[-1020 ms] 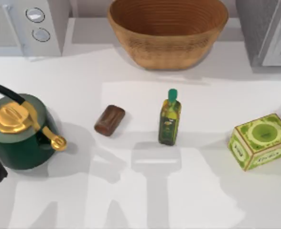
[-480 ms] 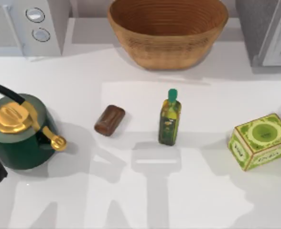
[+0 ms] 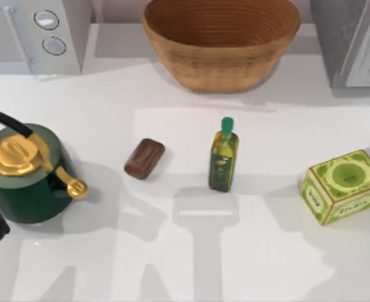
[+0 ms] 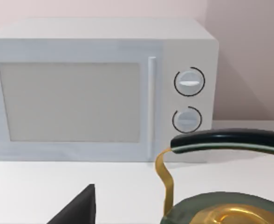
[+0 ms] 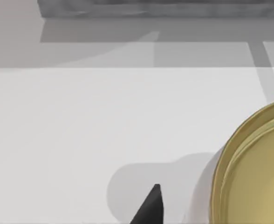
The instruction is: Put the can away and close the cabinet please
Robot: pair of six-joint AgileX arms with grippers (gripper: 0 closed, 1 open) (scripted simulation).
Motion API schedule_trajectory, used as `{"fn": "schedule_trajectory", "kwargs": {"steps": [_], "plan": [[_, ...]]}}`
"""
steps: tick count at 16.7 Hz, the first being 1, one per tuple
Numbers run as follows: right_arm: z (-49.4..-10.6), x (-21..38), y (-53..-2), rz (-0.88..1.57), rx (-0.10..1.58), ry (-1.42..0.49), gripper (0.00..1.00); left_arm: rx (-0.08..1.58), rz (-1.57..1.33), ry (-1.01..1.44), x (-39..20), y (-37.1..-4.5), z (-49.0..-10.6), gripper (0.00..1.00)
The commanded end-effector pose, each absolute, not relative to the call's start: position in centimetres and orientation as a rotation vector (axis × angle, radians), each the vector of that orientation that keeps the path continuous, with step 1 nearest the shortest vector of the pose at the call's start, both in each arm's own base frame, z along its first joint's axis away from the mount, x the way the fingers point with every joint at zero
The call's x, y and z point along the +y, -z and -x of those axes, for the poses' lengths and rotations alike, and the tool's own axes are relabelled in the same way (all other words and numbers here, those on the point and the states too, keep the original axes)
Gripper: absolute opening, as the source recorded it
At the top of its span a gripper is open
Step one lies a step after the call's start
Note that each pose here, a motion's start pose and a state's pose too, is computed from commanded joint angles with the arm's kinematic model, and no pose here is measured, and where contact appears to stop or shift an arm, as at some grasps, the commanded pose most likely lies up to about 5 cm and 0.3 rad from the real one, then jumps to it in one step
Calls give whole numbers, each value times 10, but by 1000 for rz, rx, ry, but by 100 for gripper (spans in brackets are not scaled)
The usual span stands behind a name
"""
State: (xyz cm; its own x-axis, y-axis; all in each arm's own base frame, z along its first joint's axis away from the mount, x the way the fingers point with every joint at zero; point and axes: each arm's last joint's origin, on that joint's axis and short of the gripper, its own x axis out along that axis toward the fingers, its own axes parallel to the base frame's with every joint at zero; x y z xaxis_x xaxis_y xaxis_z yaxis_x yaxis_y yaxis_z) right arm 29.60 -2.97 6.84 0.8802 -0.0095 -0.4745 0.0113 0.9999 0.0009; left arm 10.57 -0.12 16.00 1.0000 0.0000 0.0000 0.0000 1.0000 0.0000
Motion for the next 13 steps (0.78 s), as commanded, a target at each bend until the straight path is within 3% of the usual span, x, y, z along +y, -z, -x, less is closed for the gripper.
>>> {"fn": "schedule_trajectory", "kwargs": {"steps": [5,13], "plan": [[-296,-30,-68,-4,494,11,2,0,0,0,-1,-160,-106,100],[-296,-30,-68,-4,494,11,0,0,0,0,-1,-160,-106,100]]}}
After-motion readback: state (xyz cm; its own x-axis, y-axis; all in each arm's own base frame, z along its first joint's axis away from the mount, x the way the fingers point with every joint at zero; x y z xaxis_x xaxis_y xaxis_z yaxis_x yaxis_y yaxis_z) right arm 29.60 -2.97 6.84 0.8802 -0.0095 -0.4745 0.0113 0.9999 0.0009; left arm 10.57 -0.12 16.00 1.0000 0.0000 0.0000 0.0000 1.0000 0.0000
